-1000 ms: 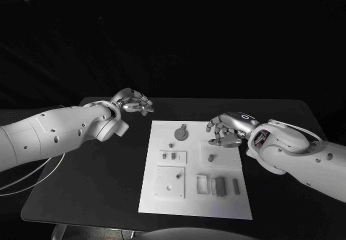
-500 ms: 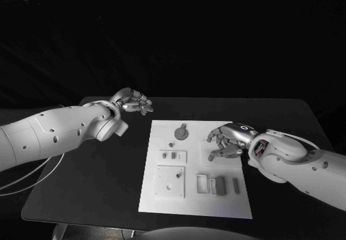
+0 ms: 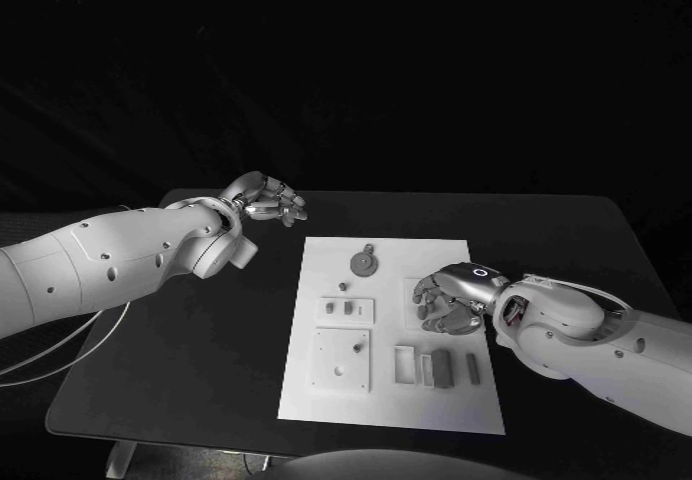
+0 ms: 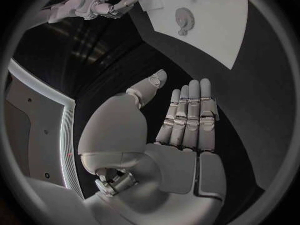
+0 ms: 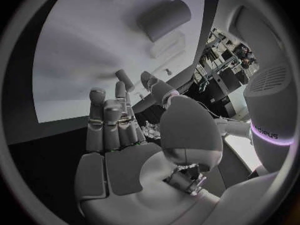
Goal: Assemble the parts on the task board
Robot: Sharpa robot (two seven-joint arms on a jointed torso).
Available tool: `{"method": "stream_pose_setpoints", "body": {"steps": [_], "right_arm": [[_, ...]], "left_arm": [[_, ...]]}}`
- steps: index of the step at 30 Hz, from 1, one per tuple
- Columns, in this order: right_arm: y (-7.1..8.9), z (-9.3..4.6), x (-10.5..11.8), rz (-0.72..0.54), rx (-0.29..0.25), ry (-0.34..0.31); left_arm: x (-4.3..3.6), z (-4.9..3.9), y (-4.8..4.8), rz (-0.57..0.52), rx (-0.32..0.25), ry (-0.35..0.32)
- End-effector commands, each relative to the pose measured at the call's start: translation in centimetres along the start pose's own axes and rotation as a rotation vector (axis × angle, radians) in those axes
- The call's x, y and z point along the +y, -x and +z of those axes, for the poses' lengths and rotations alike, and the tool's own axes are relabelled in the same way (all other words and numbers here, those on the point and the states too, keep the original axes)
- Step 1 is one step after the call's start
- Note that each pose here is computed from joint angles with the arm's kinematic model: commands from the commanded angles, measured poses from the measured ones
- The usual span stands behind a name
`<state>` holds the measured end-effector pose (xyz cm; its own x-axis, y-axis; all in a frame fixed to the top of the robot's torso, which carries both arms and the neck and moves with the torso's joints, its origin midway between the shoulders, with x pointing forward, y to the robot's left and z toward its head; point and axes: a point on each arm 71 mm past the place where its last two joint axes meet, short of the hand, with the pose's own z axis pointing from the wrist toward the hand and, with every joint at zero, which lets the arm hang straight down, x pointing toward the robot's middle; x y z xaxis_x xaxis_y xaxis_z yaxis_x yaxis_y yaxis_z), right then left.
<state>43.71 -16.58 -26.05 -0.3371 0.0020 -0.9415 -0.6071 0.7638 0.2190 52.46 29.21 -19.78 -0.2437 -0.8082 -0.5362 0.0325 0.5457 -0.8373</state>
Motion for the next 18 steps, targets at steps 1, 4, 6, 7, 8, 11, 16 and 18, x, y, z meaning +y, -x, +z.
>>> {"method": "stream_pose_setpoints", "body": {"steps": [1, 4, 6, 7, 8, 11, 16, 18], "right_arm": [[-0.45, 0.09, 0.18, -0.064, 0.035, 0.010], [-0.57, 0.11, 0.09, -0.080, 0.035, 0.005], [-0.61, 0.15, 0.07, -0.083, 0.032, 0.003], [-0.60, 0.18, 0.10, -0.085, 0.029, 0.003], [-0.57, 0.22, 0.13, -0.088, 0.022, 0.003], [-0.51, 0.36, 0.22, -0.097, 0.007, 0.001], [-0.33, 0.62, 0.52, -0.113, -0.020, 0.003], [-0.28, 0.72, 0.71, -0.119, -0.026, 0.006]], "left_arm": [[-0.13, -0.01, -0.04, -0.005, 0.001, -0.007], [-0.11, -0.03, -0.01, -0.005, 0.001, -0.006], [-0.09, -0.04, 0.02, -0.005, 0.000, -0.006], [-0.08, -0.05, 0.04, -0.004, 0.000, -0.006], [-0.07, -0.05, 0.04, -0.004, -0.001, -0.005], [-0.06, -0.07, 0.06, -0.004, -0.001, -0.005], [-0.04, -0.08, 0.07, -0.005, -0.001, -0.004], [-0.03, -0.09, 0.09, -0.005, -0.001, -0.004]]}}
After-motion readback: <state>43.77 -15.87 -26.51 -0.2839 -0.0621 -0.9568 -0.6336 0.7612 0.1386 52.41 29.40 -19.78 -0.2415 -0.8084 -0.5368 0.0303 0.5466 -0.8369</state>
